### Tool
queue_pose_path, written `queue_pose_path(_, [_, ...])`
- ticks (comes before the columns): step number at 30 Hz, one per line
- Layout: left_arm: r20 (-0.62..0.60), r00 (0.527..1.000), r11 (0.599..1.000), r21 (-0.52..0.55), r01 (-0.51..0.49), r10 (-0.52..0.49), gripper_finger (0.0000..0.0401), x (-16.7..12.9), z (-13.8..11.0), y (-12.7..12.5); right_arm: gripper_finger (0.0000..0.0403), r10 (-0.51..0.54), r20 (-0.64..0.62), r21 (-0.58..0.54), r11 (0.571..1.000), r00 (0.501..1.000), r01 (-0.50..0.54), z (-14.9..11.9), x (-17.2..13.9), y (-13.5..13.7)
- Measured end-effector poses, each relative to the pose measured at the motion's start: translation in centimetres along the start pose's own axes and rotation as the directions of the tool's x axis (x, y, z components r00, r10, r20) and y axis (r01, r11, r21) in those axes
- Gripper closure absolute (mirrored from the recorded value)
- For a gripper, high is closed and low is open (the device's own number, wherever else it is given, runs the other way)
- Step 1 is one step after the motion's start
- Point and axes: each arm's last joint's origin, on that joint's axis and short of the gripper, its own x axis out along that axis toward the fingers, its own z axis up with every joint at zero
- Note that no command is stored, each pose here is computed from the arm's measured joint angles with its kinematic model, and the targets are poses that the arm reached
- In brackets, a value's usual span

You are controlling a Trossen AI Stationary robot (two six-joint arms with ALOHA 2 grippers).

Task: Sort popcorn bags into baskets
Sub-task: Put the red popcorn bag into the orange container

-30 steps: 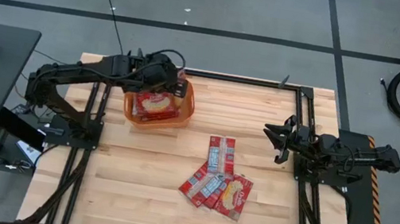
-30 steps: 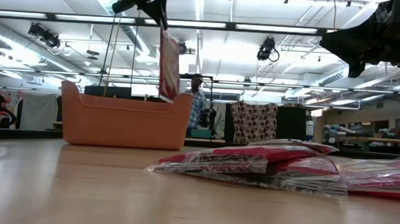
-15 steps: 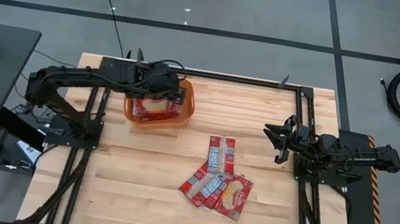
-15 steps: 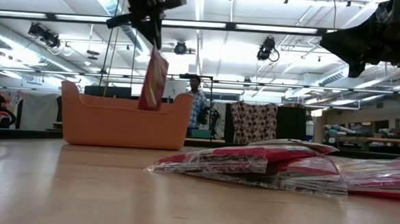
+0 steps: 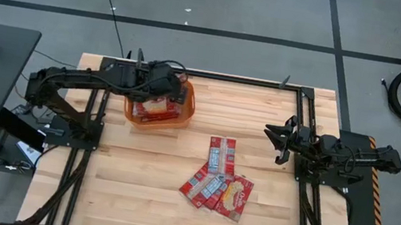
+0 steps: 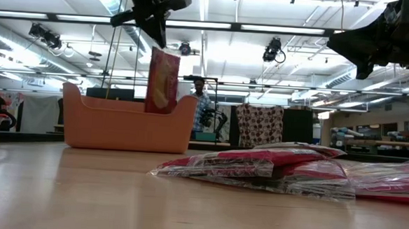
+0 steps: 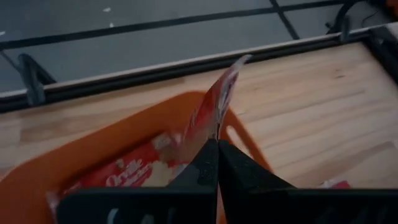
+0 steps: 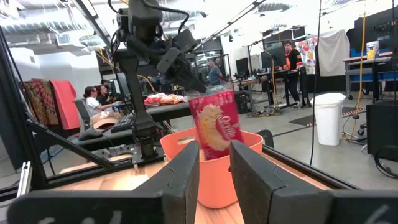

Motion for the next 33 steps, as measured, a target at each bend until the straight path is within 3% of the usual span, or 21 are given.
queue_pose_path(9, [-0.039, 0.999, 0.999, -0.007, -0.032, 0.031, 0.0394, 0.0, -0.6, 0.2, 0.0307, 0.000, 0.000, 0.000, 1.000, 1.000, 0.000, 0.0, 0.0, 0.0])
queue_pose_path(15, [0.007, 1.000, 1.000, -0.024, 0.017, -0.017, 0.0394, 0.3, 0.1, -0.3, 0.0307, 0.000, 0.000, 0.000, 1.000, 1.000, 0.000, 0.0, 0.0, 0.0])
queue_pose_path(20, [0.005, 1.000, 0.999, -0.043, -0.006, 0.006, 0.0397, 1.6, 0.1, -0.6, 0.0307, 0.000, 0.000, -0.001, 1.000, 1.000, 0.000, 0.0, 0.0, 0.0])
queue_pose_path(24, [-0.037, 0.998, 0.998, 0.017, -0.056, 0.056, 0.0398, 3.3, -1.0, -1.3, 0.0307, 0.001, 0.001, 0.000, 1.000, 1.000, -0.001, 0.0, 0.0, 0.0])
queue_pose_path(33, [-0.204, 0.947, 0.969, 0.072, -0.238, 0.248, 0.0398, 3.1, -2.2, 1.1, 0.0307, 0.007, 0.000, 0.000, 1.000, 1.000, -0.007, 0.0, 0.0, 0.0])
